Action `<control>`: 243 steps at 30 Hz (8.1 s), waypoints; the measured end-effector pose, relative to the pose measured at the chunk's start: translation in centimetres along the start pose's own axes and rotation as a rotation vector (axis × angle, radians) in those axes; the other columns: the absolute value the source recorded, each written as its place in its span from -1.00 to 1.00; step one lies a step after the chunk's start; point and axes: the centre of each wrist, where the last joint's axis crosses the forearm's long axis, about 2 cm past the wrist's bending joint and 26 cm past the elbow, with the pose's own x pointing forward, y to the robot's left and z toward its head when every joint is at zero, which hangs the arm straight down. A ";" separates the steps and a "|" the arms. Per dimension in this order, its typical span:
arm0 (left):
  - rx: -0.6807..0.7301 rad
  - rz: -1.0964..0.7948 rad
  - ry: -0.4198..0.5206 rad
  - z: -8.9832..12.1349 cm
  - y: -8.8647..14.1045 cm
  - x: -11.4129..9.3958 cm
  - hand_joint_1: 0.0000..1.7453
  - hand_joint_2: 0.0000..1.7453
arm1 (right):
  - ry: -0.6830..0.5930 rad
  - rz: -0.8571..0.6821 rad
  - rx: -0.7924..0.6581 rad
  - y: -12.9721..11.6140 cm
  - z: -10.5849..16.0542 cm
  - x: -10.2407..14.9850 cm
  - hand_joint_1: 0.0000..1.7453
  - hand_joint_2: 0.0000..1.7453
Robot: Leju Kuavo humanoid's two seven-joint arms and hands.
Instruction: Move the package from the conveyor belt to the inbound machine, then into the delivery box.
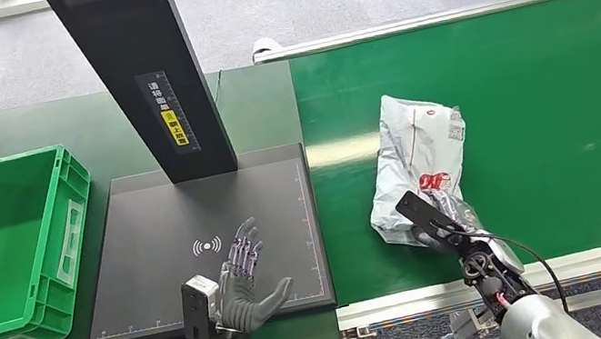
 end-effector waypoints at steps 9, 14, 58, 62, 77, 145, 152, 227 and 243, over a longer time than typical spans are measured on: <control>0.043 -0.021 -0.054 -0.2 0.5 1.2 -1.00 1.00 | -0.211 -0.050 -0.225 -1.6 0.6 0.8 1.00 1.00; 0.069 -0.079 -0.109 -0.2 1.4 2.5 -1.00 1.00 | -0.338 -0.146 -0.292 -3.5 2.2 1.7 1.00 1.00; 0.365 -0.418 -0.411 -1.0 8.3 9.3 -1.00 1.00 | -0.923 -0.067 0.320 0.9 1.1 26.2 1.00 1.00; 0.381 -0.424 -0.410 -0.9 8.6 9.4 -1.00 1.00 | -0.932 -0.065 0.388 3.0 1.7 27.7 1.00 1.00; 0.407 -0.429 -0.416 0.5 9.4 9.9 -1.00 1.00 | -0.936 -0.109 0.595 7.6 3.5 28.8 -0.47 1.00; -0.242 -1.261 -0.055 -12.6 12.1 7.6 -1.00 1.00 | -0.842 -0.799 0.104 0.7 9.3 9.4 -1.00 1.00; -0.331 -1.254 0.083 -11.1 13.3 5.6 -1.00 1.00 | -0.853 -0.803 0.083 0.5 10.3 8.9 -1.00 1.00; 0.541 -1.874 0.078 -10.7 31.7 23.6 1.00 1.00 | -0.852 -0.810 -0.089 -1.4 12.3 7.0 -1.00 1.00; 0.600 -1.899 0.322 -8.5 34.9 23.5 0.73 1.00 | -0.840 -0.806 -0.078 -1.2 12.3 7.2 -1.00 1.00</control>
